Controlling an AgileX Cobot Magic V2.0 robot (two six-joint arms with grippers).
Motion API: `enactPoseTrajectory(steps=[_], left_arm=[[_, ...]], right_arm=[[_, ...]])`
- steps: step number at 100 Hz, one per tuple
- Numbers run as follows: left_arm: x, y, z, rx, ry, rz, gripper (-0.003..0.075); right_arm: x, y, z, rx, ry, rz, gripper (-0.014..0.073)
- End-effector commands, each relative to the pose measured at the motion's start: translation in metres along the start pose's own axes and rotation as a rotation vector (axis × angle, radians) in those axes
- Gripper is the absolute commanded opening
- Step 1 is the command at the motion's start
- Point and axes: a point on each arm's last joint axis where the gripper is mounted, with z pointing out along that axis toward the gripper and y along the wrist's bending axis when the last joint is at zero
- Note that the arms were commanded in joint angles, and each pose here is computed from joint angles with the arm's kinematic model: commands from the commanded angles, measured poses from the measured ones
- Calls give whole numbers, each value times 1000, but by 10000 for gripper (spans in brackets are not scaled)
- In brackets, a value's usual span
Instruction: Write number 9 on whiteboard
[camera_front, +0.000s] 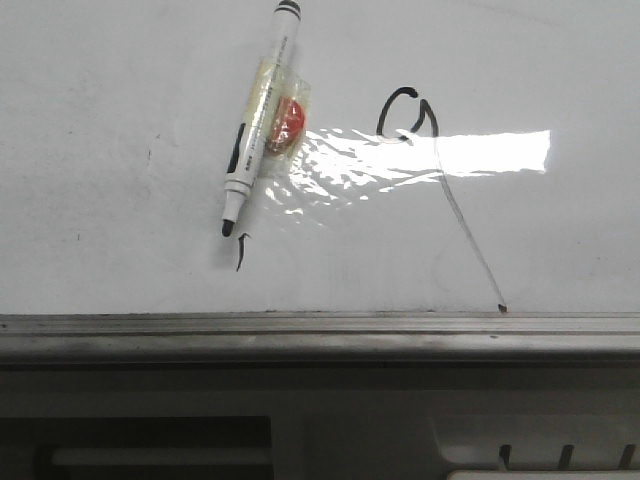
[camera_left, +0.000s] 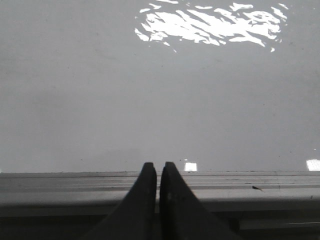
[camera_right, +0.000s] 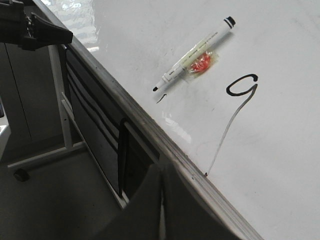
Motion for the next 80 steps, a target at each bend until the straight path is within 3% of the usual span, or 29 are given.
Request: enactPoseTrajectory(steps=[1,50,67,80], left_arm=[[8,0,3,8,-28,-10,-20],[8,0,3,8,-28,-10,-20],[8,0,3,8,-28,-10,-20],[8,0,3,8,-28,-10,-20]], right_arm=[[-13,-3,-2,32,-83,-1,-69],[-13,-3,-2,32,-83,-1,-69],[-6,-10,6,150,-134,-59,-69],[11,-19,17,328,-246,75,-69]])
